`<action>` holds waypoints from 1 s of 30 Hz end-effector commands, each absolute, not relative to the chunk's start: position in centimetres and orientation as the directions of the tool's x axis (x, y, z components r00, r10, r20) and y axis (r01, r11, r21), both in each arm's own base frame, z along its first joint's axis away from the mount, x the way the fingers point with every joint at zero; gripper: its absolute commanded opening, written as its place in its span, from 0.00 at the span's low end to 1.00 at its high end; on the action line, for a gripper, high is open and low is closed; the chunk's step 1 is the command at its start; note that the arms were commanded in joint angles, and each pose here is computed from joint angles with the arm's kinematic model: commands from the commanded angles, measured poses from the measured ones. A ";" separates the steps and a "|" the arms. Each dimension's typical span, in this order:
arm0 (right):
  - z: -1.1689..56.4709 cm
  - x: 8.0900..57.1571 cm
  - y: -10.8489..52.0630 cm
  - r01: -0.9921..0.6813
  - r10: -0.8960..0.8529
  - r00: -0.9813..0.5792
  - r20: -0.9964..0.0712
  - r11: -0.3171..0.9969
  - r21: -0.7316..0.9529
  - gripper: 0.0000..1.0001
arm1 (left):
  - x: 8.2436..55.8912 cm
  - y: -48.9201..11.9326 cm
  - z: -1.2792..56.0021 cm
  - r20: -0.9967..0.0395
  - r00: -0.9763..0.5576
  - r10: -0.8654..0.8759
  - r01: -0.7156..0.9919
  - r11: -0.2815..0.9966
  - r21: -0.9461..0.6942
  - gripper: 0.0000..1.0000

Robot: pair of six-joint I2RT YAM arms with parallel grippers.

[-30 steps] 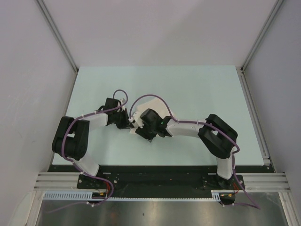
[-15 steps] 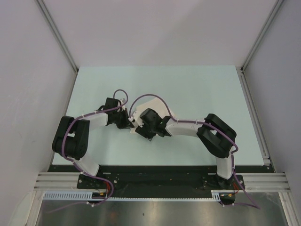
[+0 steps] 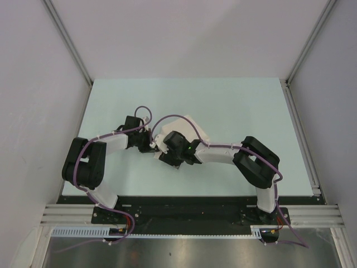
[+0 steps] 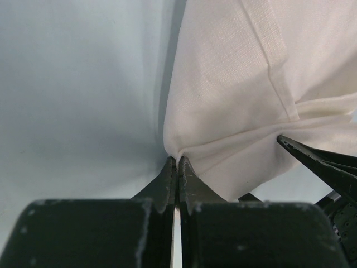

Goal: Fold the napkin, place the utensils inside, and roll it up
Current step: Roll the napkin with the utensil

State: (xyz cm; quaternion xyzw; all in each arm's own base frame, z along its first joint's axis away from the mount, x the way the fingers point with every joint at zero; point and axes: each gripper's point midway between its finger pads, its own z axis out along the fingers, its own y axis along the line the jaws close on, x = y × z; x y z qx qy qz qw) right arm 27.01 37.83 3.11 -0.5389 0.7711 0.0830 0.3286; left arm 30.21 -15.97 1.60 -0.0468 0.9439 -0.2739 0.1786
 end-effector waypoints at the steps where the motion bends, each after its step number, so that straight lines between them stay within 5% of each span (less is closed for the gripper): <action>1: 5.8 28.4 39.6 -0.870 -0.744 -0.135 -0.655 0.406 -0.281 0.69 | 29.5 -16.0 0.8 -0.290 -0.946 -0.148 0.024 0.856 -0.517 0.00; 18: 4.1 29.5 40.2 -0.895 -0.722 -0.190 -0.665 0.405 -0.184 0.67 | 29.5 -16.1 0.8 -0.290 -0.945 -0.151 0.024 0.852 -0.523 0.00; 28: 1.0 26.0 38.1 -0.922 -0.746 -0.350 -0.567 0.380 0.069 0.37 | 30.0 -16.9 1.9 -0.323 -0.932 -0.166 0.049 0.824 -0.564 0.02; 30: 0.6 24.8 37.7 -0.916 -0.747 -0.392 -0.536 0.372 0.150 0.32 | 30.5 -17.1 2.6 -0.345 -0.920 -0.184 0.053 0.815 -0.577 0.17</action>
